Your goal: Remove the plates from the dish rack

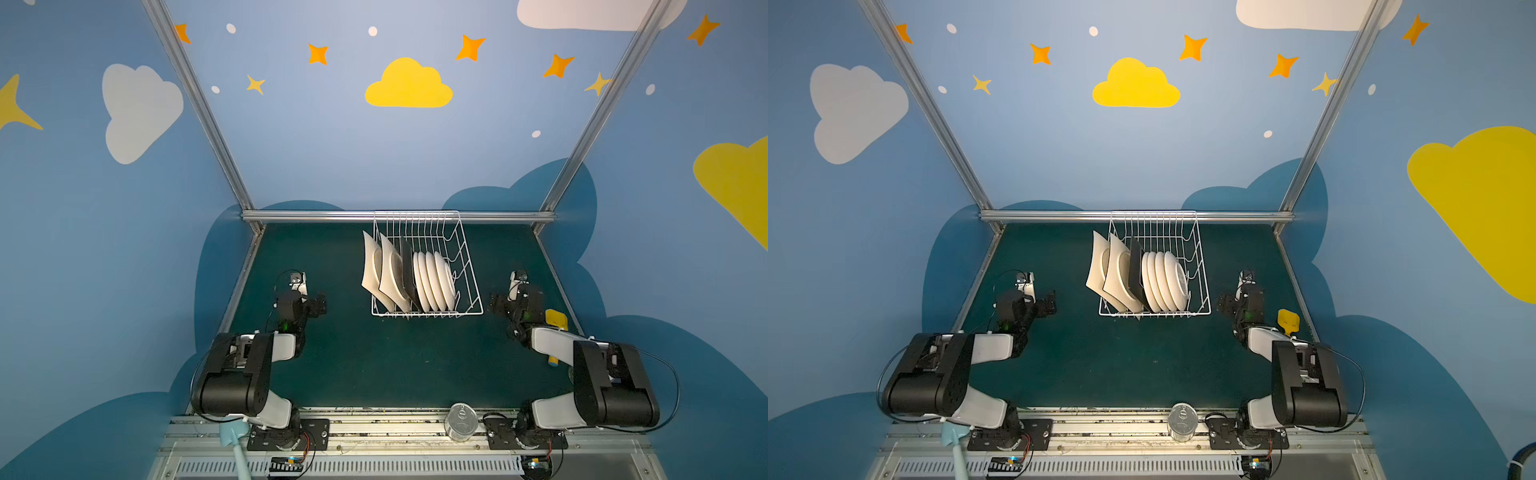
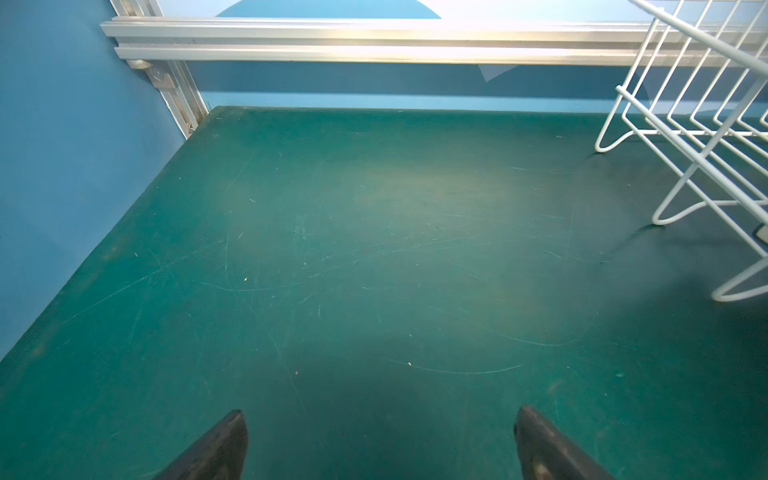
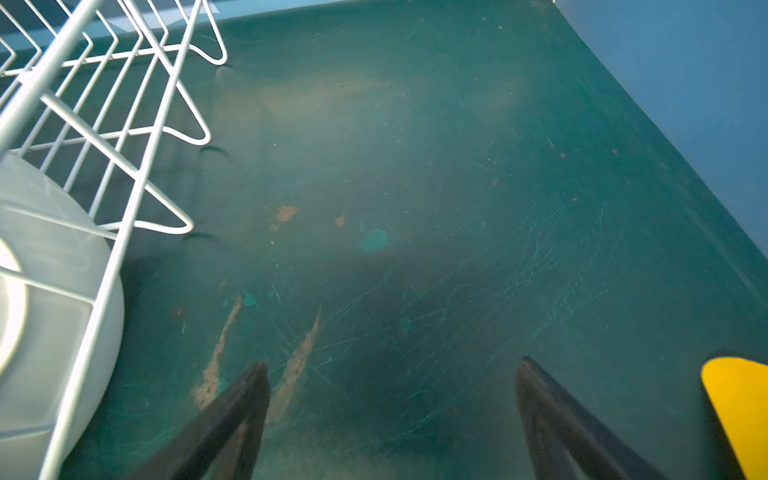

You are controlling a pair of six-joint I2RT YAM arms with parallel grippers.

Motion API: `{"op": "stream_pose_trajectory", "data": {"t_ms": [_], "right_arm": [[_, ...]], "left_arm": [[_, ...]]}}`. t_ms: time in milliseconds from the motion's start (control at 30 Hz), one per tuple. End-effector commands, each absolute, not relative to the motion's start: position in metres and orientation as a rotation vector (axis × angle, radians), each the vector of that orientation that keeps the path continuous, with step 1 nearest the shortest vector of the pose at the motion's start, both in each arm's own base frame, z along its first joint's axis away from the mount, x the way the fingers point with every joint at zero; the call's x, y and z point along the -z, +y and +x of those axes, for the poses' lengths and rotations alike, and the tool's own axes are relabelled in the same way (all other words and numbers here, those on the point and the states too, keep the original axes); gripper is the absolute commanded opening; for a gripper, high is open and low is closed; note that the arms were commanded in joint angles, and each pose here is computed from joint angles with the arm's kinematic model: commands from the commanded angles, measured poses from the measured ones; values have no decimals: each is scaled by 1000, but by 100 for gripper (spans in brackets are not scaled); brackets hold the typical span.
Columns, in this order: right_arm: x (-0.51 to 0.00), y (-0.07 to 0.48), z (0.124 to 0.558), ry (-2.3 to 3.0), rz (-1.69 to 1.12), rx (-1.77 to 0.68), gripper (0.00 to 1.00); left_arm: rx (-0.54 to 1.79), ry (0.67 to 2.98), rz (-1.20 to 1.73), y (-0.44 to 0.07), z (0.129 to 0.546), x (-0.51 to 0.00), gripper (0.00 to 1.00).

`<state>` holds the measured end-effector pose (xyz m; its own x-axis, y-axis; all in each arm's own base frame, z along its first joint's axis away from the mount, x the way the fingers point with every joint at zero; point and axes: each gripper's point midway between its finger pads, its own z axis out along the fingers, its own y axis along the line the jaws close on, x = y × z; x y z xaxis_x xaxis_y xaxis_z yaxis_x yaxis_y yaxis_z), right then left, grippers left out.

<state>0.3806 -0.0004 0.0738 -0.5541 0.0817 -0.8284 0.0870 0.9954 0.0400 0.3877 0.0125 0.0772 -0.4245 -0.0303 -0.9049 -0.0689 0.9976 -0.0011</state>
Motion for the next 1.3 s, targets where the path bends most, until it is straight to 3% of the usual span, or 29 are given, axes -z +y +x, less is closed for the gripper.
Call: {"op": "stream_pose_trajectory", "data": {"t_ms": [0, 1000, 1267], "right_arm": [[-85, 1, 390, 2125, 125, -3, 92], [-85, 1, 389, 2122, 131, 7, 92], [-109, 2, 386, 2112, 124, 56, 92]], "left_arm": [[-31, 1994, -69, 11, 393, -82, 100], [-29, 1990, -69, 11, 392, -82, 100], [-6, 2000, -16, 3, 392, -105, 100]]}}
